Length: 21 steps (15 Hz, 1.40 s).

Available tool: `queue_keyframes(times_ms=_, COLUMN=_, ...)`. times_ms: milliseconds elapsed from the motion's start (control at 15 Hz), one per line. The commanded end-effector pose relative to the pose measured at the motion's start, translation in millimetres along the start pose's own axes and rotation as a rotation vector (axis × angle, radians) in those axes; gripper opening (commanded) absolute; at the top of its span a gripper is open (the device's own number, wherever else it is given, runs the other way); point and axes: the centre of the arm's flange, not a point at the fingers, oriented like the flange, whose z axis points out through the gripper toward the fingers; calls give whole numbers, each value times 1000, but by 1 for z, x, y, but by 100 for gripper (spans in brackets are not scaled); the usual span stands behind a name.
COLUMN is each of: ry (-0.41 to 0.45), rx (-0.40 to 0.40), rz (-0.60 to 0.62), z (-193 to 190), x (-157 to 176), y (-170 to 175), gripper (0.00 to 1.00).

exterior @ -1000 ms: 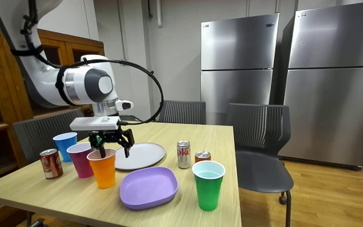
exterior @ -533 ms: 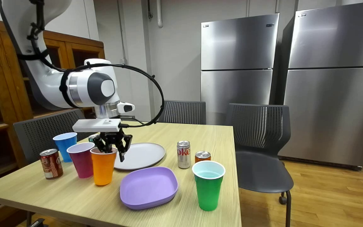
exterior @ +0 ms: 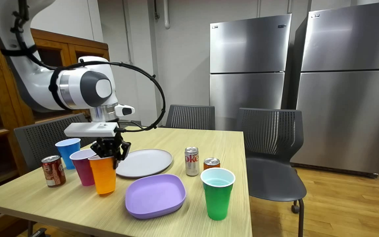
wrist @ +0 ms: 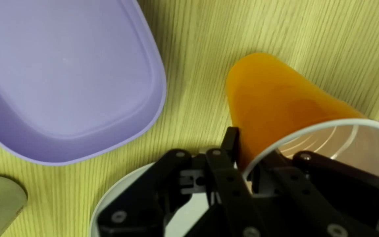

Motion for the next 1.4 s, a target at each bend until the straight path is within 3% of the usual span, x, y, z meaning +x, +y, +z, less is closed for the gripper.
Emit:
queue_keyframes(times_ms=0, ry=47, rx=-4, rz=55, z=-39, x=-44, y=-16, gripper=2)
queue_keyframes(times_ms=467, ry=125, rx=-28, rz=126, z=-84, x=-70, y=-8, gripper=2)
queue_keyframes(times_ms=867, ry=192, rx=-47, rz=144, z=-105, x=-26, y=21, gripper=2)
queue_keyframes(times_ms=1333, ry=247, rx=-53, rz=173, z=-109, x=55, y=54, gripper=2)
